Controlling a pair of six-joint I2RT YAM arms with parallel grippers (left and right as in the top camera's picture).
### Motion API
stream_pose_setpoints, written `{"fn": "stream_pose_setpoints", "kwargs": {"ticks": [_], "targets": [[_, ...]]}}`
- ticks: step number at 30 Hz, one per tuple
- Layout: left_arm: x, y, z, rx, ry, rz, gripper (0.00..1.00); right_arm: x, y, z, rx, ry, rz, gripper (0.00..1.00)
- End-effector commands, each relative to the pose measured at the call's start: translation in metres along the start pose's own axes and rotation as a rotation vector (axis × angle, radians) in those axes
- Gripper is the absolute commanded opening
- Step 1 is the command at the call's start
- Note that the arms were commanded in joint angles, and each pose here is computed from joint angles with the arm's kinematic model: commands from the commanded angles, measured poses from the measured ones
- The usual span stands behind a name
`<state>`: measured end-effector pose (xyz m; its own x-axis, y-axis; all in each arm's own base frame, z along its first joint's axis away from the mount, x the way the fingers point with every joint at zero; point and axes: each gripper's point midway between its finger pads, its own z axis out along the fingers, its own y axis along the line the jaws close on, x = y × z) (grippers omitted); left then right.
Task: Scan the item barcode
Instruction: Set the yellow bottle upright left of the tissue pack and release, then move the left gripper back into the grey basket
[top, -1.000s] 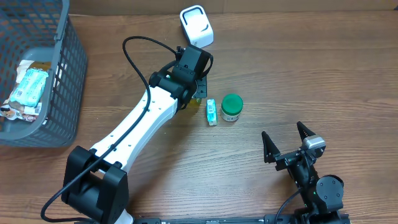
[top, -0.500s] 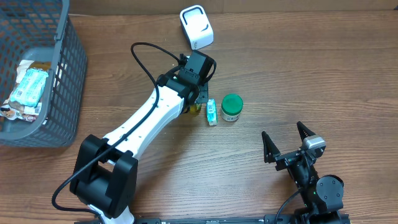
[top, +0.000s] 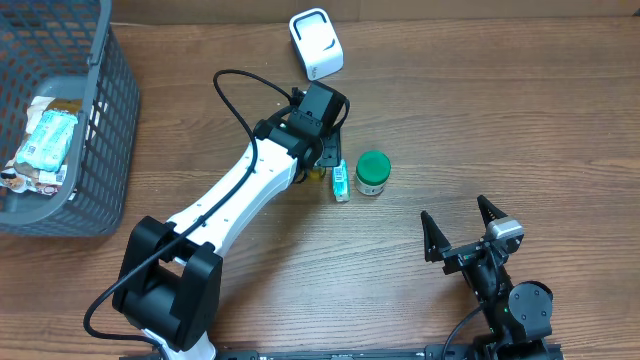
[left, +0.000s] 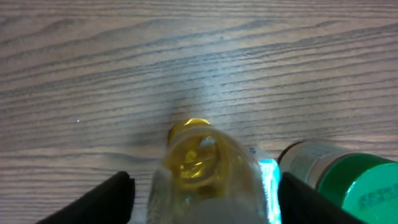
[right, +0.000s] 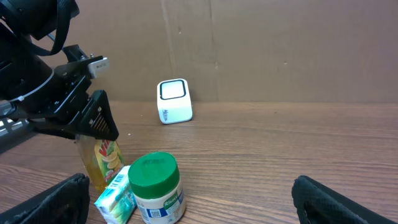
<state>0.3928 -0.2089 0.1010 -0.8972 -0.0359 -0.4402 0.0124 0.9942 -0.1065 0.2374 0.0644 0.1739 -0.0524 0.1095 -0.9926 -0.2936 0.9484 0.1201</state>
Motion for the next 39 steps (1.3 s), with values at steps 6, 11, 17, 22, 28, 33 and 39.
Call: {"fn": "stream_pose_setpoints", "kwargs": {"ticks": [6,11,17,22,28,33,39], "targets": [[-0.049,-0.016,-0.093,0.107,-0.194,0.066,0.74,0.002,0.000,0.000,0.002,-0.002,-0.004,1.00],[-0.069,-0.010,-0.165,0.123,-0.303,0.117,0.74,0.002,0.000,0.000,0.002,-0.002,-0.005,1.00],[-0.085,0.032,-0.226,-0.018,-0.448,0.224,0.82,0.002,0.000,0.000,0.002,-0.002,-0.004,1.00],[-0.104,0.094,-0.268,-0.264,-0.578,0.195,1.00,0.002,0.000,0.000,0.002,-0.002,-0.005,1.00],[-0.137,0.185,-0.315,-0.501,-0.735,0.012,1.00,0.002,0.000,0.000,0.002,-0.002,-0.004,1.00],[-0.153,0.268,-0.337,-0.668,-0.792,-0.112,1.00,0.002,0.000,0.000,0.002,-0.002,-0.004,1.00],[-0.146,0.344,-0.315,-0.686,-0.697,-0.183,1.00,0.002,0.000,0.000,0.002,-0.001,-0.005,1.00]]}}
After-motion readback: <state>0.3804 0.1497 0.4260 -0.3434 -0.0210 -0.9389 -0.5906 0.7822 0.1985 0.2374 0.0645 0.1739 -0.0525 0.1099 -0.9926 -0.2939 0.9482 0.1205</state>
